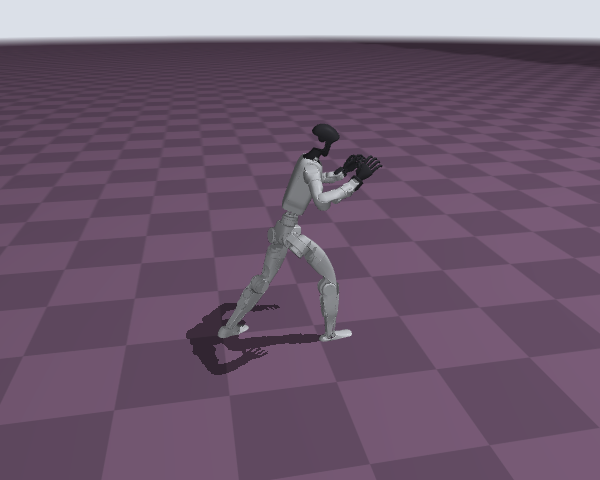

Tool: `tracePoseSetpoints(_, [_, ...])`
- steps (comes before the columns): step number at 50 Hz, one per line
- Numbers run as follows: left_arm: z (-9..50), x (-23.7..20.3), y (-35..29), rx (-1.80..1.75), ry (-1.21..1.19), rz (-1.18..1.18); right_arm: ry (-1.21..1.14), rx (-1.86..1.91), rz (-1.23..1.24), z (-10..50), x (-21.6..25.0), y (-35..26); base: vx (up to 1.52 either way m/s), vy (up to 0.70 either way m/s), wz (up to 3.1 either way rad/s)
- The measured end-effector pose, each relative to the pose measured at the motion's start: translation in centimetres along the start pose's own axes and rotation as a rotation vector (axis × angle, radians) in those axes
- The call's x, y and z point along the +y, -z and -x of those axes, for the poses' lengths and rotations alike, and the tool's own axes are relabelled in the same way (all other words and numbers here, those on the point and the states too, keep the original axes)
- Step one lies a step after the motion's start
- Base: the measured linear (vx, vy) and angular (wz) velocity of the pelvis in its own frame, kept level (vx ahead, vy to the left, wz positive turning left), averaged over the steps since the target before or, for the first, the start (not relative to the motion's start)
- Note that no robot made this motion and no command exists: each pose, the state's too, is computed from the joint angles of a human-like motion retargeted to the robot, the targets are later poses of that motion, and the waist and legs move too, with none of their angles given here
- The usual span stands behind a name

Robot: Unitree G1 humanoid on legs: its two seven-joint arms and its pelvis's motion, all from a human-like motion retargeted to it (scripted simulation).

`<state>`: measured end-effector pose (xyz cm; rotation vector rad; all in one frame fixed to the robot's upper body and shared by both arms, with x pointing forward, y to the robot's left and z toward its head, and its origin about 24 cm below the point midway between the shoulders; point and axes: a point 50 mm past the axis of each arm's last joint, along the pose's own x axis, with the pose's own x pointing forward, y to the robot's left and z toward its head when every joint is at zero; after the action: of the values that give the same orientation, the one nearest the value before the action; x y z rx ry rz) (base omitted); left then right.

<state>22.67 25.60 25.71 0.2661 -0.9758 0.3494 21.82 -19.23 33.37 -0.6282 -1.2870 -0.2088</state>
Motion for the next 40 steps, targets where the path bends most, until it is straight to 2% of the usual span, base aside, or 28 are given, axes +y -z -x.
tracePoseSetpoints(4, [6.0, -4.9, 7.0, 0.347, 0.047, 0.012, 0.221, 0.842, -0.232, 16.0, 2.4, 7.6, -0.88, 0.12, 0.91])
tracePoseSetpoints(7, [11.9, -6.6, 8.9, 0.546, 0.131, -0.021, 0.333, 1.279, -0.27, 25.7, 5.9, 7.3, -0.59, 0.23, 0.09])
tracePoseSetpoints(9, [15.8, -7.0, 9.2, 0.677, 0.182, -0.03, 0.332, 1.443, -0.263, 29.5, 7.7, 6.0, -0.46, 0.3, 0.09])
tracePoseSetpoints(15, [25.8, -5.8, 8.7, 1.052, 0.241, -0.03, 0.088, 1.47, -0.231, 30.5, 10.3, 5.5, -0.31, 0.17, 0.56])
tracePoseSetpoints(25, [36.9, -2.1, 10.7, 1.647, 0.325, -0.192, -0.006, 1.381, -0.264, 26.2, 12.5, 9.0, -0.1, 0.01, 0.23])
tracePoseSetpoints(29, [40.2, -0.9, 10.9, 1.85, 0.303, -0.292, -0.094, 1.386, -0.266, 25.3, 13.3, 10.8, 0.04, -0.09, 0.18])
tracePoseSetpoints(34, [43.3, 0.2, 9.7, 2.04, 0.226, -0.382, -0.256, 1.531, -0.215, 27.4, 15.7, 12.3, 0.12, -0.15, -0.24])
tracePoseSetpoints(37, [44.1, -0.8, 9.0, 2.075, 0.217, -0.334, -0.383, 1.682, -0.165, 30.1, 16.9, 12.6, 0.11, -0.12, -0.48])
tracePoseSetpoints(40, [43.6, -3.1, 9.3, 2.003, 0.356, -0.27, -0.551, 1.797, -0.054, 32.9, 16.3, 12.7, 0.07, -0.08, -0.14])
